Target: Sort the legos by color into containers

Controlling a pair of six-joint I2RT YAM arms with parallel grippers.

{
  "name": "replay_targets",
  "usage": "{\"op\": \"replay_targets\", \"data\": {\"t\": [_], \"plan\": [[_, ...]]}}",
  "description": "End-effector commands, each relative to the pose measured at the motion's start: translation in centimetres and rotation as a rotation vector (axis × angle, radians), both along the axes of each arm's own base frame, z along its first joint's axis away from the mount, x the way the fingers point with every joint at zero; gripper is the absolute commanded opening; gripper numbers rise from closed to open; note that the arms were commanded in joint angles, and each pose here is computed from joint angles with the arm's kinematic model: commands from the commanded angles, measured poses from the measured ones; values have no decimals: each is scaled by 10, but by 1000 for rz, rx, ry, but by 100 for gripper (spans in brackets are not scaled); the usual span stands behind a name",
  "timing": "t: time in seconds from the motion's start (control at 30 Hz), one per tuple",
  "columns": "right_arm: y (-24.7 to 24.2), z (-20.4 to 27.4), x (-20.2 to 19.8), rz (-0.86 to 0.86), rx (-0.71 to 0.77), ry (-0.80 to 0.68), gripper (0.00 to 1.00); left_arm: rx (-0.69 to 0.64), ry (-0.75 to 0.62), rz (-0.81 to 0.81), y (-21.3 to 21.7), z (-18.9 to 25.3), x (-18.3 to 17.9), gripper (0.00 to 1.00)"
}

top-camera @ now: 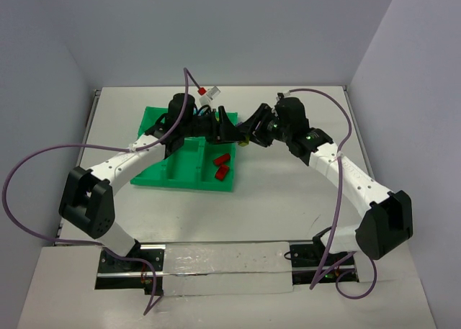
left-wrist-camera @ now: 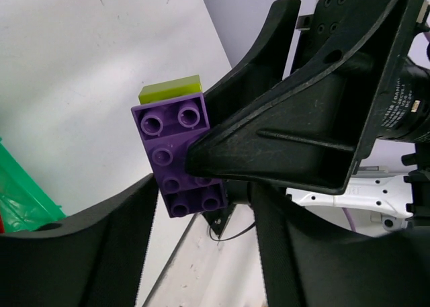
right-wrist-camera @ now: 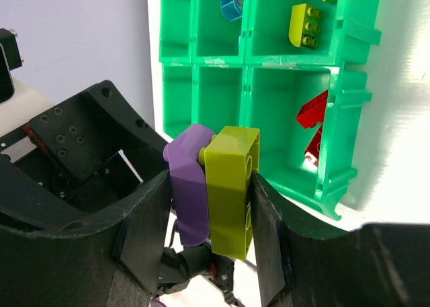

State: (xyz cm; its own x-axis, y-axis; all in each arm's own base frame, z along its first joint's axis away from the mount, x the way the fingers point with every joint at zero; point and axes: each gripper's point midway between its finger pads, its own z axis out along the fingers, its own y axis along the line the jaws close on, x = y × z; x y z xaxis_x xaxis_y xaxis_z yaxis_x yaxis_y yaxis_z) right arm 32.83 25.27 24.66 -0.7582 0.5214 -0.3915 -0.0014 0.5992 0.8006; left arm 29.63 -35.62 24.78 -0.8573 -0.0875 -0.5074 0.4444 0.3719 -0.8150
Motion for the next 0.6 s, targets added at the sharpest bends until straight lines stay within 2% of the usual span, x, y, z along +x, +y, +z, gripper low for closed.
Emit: {"op": "replay_targets", "data": {"t": [0.0,0.17,0.3,0.43,0.47,0.5,0.53,0.57], "plan": [[9,31,6,23,42,-88,17,-84,-32,19,-3,26,3,62],[10,30,5,28,43,-88,17,-100,-7,29,-5,22,4,58],[11,31,6,32,45,-91,17,-98,-7,32,-5,23,6,47],[12,33,6,37,47,-96,17,-84,-21,37,-4,24,8,27],[12,33,6,38,47,-96,17,-78,-14,43,-4,22,9,26],[14,33,5,43,52,-97,20,-75,-12,48,-4,22,10,8],[14,32,4,45,54,-96,21,-74,-12,50,-3,22,11,1],[14,32,4,47,56,-97,32,-73,-7,47,-3,21,11,0]]}}
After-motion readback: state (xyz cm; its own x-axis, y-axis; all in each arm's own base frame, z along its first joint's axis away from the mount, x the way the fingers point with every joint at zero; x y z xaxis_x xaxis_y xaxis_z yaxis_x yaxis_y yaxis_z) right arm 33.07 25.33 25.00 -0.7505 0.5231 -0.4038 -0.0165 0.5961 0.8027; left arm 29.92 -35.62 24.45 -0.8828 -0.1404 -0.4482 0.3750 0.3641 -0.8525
